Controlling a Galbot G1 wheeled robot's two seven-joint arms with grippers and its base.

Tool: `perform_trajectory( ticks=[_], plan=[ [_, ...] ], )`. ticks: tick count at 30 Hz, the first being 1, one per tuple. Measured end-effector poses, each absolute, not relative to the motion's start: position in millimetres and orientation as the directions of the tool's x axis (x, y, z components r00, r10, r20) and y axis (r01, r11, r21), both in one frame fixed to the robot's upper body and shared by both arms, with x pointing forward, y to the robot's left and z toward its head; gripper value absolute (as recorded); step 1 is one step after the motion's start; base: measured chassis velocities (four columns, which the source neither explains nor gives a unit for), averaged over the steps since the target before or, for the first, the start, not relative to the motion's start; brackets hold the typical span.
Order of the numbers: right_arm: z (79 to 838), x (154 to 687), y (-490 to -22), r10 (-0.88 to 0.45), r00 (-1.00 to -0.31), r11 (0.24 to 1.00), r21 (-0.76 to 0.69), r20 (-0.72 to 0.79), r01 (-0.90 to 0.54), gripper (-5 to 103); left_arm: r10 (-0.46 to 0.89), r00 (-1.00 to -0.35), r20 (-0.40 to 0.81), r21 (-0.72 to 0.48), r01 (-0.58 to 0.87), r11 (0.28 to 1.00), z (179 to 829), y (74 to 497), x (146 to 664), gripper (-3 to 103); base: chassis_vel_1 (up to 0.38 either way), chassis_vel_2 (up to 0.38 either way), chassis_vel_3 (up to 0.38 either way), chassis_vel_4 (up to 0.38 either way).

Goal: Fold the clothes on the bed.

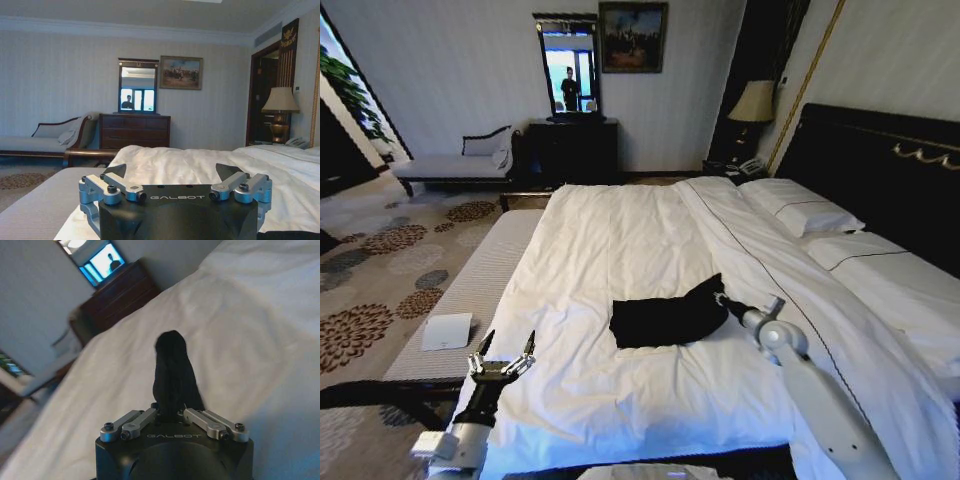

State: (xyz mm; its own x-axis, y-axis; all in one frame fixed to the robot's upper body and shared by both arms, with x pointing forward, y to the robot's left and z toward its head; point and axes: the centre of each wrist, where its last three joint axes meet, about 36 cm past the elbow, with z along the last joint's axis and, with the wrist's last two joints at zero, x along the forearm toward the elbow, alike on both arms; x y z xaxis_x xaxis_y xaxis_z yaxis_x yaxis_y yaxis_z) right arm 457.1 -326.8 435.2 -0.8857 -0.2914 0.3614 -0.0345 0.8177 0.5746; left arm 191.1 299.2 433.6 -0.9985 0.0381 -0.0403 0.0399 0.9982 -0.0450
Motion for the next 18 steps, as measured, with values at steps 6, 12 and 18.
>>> perform_trajectory(
  ticks=[6,12,18],
  plan=[
    [427,455,-268,-0.382,-0.859,0.763,0.640,0.341,-0.085,7,0.038,-0.998,-0.040,-0.045,0.040,0.998,434,299,191,100,0.000,0.000,0.000,0.000],
    [406,457,-218,-0.440,-0.828,0.731,0.674,0.349,-0.105,7,0.038,-0.998,-0.040,-0.045,0.040,0.998,434,299,191,100,0.000,0.000,0.000,0.000],
    [384,460,-198,-0.445,-0.816,0.735,0.671,0.370,-0.097,7,0.038,-0.998,-0.040,-0.045,0.040,0.998,434,299,191,100,0.000,0.000,0.000,0.000]
  ],
)
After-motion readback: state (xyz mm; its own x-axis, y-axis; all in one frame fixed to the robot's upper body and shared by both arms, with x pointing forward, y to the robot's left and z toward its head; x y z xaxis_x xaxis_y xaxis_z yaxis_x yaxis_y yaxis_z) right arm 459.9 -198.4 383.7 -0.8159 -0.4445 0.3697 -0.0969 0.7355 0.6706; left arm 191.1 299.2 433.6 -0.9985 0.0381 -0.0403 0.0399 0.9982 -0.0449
